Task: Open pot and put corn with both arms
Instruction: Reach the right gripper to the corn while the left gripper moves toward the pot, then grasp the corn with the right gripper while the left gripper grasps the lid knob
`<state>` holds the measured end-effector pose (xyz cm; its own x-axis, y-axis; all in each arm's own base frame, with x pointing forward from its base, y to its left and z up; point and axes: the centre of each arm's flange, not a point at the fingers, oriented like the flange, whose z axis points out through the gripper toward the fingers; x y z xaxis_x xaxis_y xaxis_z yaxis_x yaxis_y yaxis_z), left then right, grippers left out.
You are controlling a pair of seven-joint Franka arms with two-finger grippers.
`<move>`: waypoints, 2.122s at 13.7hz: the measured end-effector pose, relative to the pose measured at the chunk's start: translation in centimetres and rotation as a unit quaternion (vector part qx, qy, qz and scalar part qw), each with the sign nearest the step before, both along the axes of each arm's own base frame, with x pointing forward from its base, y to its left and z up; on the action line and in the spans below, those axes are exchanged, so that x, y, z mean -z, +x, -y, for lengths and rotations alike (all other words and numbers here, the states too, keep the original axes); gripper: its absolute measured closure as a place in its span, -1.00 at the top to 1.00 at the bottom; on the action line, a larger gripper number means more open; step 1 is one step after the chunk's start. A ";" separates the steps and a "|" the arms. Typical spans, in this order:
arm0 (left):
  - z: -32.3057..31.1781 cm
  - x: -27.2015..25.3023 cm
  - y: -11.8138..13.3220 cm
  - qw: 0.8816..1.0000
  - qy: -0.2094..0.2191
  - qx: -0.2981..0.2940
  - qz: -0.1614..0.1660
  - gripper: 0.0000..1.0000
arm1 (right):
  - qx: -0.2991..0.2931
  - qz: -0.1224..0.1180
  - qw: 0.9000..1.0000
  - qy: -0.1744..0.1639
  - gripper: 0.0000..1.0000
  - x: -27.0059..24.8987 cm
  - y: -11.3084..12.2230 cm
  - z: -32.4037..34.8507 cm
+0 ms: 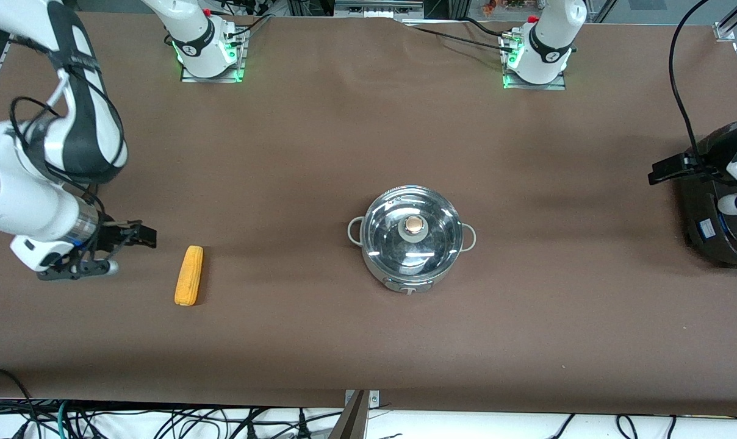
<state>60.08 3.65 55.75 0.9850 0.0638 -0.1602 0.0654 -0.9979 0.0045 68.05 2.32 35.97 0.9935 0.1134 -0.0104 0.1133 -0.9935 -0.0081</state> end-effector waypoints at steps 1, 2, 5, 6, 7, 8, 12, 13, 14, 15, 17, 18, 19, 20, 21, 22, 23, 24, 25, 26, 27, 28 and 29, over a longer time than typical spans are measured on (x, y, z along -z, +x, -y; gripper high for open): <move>0.1 0.3 0.1 1.000 0.000 0.000 -0.002 1.00 | 0.005 -0.002 1.000 0.010 1.00 2.0 0.4 -0.1; 0.3 0.4 0.2 1.000 0.000 0.001 -0.004 1.00 | 0.011 -0.005 1.000 0.020 1.00 3.9 0.6 -0.3; 3.4 0.5 0.3 1.000 -0.003 -0.023 -0.006 1.00 | 0.017 0.004 0.999 0.031 1.00 7.9 1.4 -0.7; 5.5 0.8 0.3 0.999 -0.018 -0.033 -0.011 1.00 | 0.015 0.007 0.999 0.032 1.00 9.0 1.5 -1.0; 7.8 1.1 0.3 0.998 -0.037 -0.046 -0.018 1.00 | 0.012 0.012 0.999 0.032 1.00 10.0 1.7 -1.5; 10.2 1.5 0.3 0.997 -0.048 -0.057 -0.024 1.00 | 0.010 0.018 0.999 0.033 1.00 11.0 1.9 -2.0; 21.8 3.2 -0.7 0.997 -0.042 -0.060 -0.027 1.00 | 0.004 0.038 0.999 0.035 1.00 14.2 2.2 -3.2; 24.8 4.2 -0.9 0.997 -0.040 -0.058 -0.021 1.00 | 0.004 0.040 0.999 0.035 1.00 14.7 2.3 -3.2; 27.5 5.4 -0.9 0.998 -0.040 -0.054 -0.014 1.00 | 0.004 0.043 0.998 0.035 1.00 15.0 2.3 -3.2; 29.9 6.7 -0.9 0.998 -0.040 -0.051 -0.008 1.00 | 0.005 0.045 0.998 0.036 1.00 15.3 2.4 -3.2; 33.5 9.4 -0.8 0.998 -0.039 -0.050 -0.001 1.00 | 0.005 0.048 0.998 0.036 1.00 15.7 2.4 -3.2; 34.7 10.4 -0.7 0.998 -0.038 -0.053 -0.001 1.00 | 0.005 0.048 0.998 0.036 1.00 16.0 2.4 -3.2; 35.6 11.1 -0.4 0.998 -0.036 -0.055 -0.001 1.00 | 0.005 0.049 0.998 0.036 0.99 16.2 2.4 -3.2; 36.5 11.6 -0.3 0.997 -0.034 -0.062 -0.001 1.00 | 0.006 0.051 0.998 0.036 0.95 16.5 2.4 -3.2; 37.3 12.0 -0.1 0.997 -0.034 -0.073 0.002 1.00 | 0.006 0.051 0.998 0.036 0.95 16.8 2.4 -3.2; 38.3 12.5 0.0 0.996 -0.035 -0.082 0.006 1.00 | 0.006 0.050 0.998 0.036 0.76 17.1 2.3 -3.2; 39.4 13.2 -0.1 0.996 -0.036 -0.086 0.011 1.00 | 0.006 0.048 0.998 0.036 0.48 17.3 2.3 -3.2; 40.5 14.0 -0.2 0.995 -0.038 -0.088 0.017 1.00 | 0.006 0.047 0.998 0.036 0.28 17.4 2.3 -3.2; 41.5 15.0 -0.2 0.995 -0.042 -0.090 0.024 1.00 | 0.006 0.047 0.998 0.036 0.08 17.5 2.3 -3.2; 42.3 16.0 -0.2 0.994 -0.045 -0.092 0.030 1.00 | 0.006 0.048 0.998 0.036 -0.07 17.4 2.3 -3.2; 42.8 17.0 0.0 0.994 -0.047 -0.093 0.034 1.00 | 0.006 0.048 0.998 0.036 -0.10 17.4 2.3 -3.2; 43.0 18.0 0.2 0.994 -0.047 -0.094 0.037 1.00 | 0.006 0.049 0.998 0.036 -0.10 17.3 2.3 -3.2; 43.0 18.6 0.5 0.994 -0.046 -0.095 0.039 0.98 | 0.005 0.050 0.998 0.036 -0.10 17.2 2.4 -3.3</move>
<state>60.58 -39.36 37.12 0.9662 0.2386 -0.0976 0.2487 -0.9625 0.1083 70.46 5.61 18.74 0.9904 0.0997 0.0962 0.1066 -0.9919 -0.0697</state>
